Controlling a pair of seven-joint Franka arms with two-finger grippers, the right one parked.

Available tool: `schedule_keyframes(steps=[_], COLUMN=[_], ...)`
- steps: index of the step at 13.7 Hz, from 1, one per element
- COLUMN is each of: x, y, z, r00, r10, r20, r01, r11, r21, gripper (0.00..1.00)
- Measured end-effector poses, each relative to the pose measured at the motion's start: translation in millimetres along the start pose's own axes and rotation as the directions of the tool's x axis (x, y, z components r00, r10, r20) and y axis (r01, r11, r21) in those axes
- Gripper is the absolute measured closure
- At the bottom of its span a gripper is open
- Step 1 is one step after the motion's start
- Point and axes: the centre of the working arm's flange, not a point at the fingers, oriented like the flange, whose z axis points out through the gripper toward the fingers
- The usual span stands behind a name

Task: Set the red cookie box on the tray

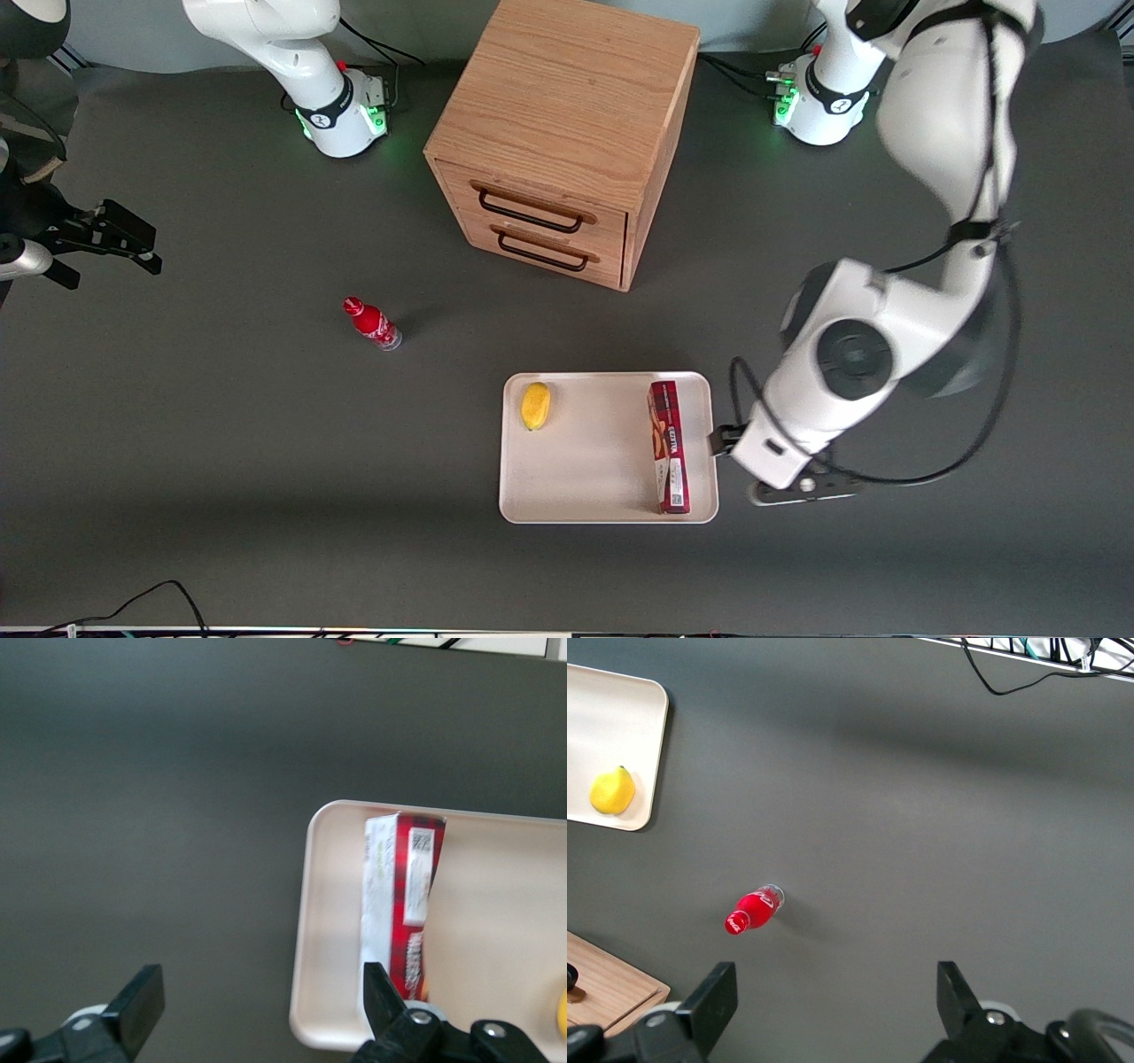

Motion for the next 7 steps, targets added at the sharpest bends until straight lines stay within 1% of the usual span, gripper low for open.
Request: schedule_keyframes(steps=[3,7], x=[-14.0,-56.4], y=[-85.1,-171.6], z=[-85.9,-168.1], r00=[0.993,0.973], r10=[0.107,0.205], r20=[0.044,0.109], r01=[-0.108,-0.207], r11=[0.994,0.978], r21=[0.018,0.001], gripper=[0.0,0.0])
